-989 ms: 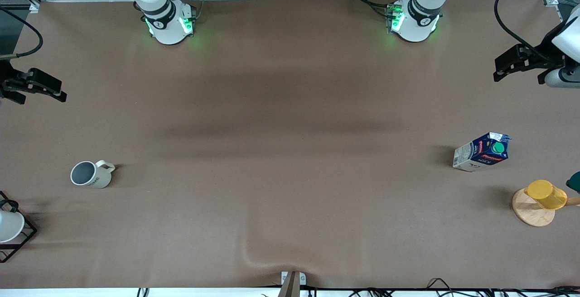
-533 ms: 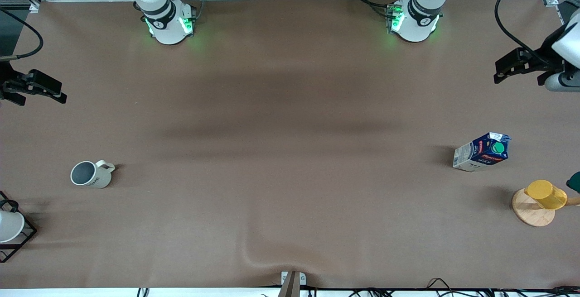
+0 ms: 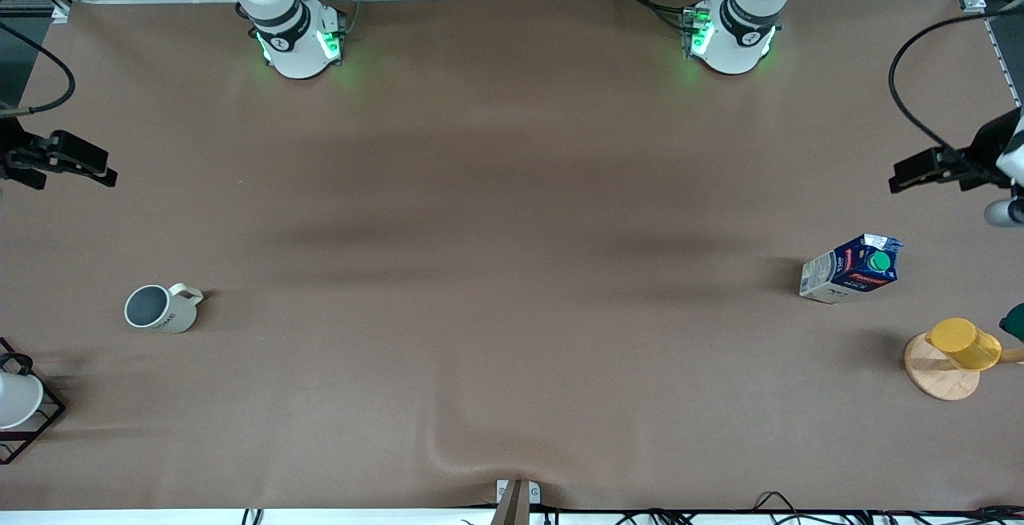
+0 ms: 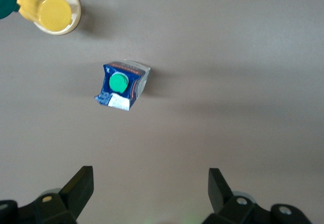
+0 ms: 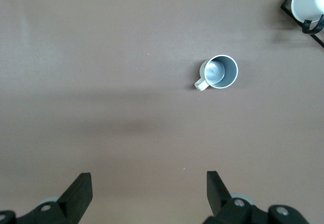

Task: Place milk next to cup
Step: 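Reach the left gripper toward the milk carton while the right gripper reaches the mug, then grasp the milk carton with the left gripper while the right gripper grasps the mug, then carry the mug with the right gripper toward the table middle while the left lifts milk, then release the mug with the right gripper and withdraw it toward its side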

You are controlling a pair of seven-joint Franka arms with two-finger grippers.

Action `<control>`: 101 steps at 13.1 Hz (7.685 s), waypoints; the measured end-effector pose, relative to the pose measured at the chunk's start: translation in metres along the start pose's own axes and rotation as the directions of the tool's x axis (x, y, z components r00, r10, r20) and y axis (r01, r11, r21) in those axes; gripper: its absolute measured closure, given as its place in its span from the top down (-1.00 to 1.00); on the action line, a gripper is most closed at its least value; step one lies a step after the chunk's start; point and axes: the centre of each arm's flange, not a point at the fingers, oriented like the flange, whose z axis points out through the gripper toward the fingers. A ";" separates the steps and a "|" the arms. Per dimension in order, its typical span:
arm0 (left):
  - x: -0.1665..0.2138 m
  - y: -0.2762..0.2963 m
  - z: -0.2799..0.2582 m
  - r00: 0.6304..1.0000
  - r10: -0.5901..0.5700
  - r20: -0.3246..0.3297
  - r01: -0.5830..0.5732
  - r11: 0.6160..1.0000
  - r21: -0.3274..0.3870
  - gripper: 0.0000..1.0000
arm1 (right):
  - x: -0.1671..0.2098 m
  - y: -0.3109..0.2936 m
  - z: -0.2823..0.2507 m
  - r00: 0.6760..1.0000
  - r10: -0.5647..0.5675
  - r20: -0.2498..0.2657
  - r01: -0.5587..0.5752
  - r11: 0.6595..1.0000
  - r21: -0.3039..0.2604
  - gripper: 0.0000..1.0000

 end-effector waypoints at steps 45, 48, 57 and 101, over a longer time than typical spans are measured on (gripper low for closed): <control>0.068 -0.059 0.234 0.980 0.152 0.126 -0.159 0.986 0.048 1.00 | 0.115 0.188 0.381 0.901 -0.432 0.049 0.433 0.901 -0.025 -0.37; 0.066 -0.059 0.246 0.980 0.153 0.128 -0.160 0.986 0.046 0.99 | 0.121 0.180 0.376 0.873 -0.486 0.034 0.487 0.873 -0.021 -0.91; 0.065 -0.063 0.247 0.981 0.148 0.129 -0.155 0.987 0.046 -0.01 | 0.167 -0.047 0.329 0.780 -0.616 -0.106 0.625 0.762 0.171 -0.91; -0.098 0.406 0.126 0.983 -0.022 0.184 0.033 0.998 -0.055 -0.22 | 0.118 -0.115 0.174 0.998 -0.057 0.002 0.056 0.997 0.048 1.00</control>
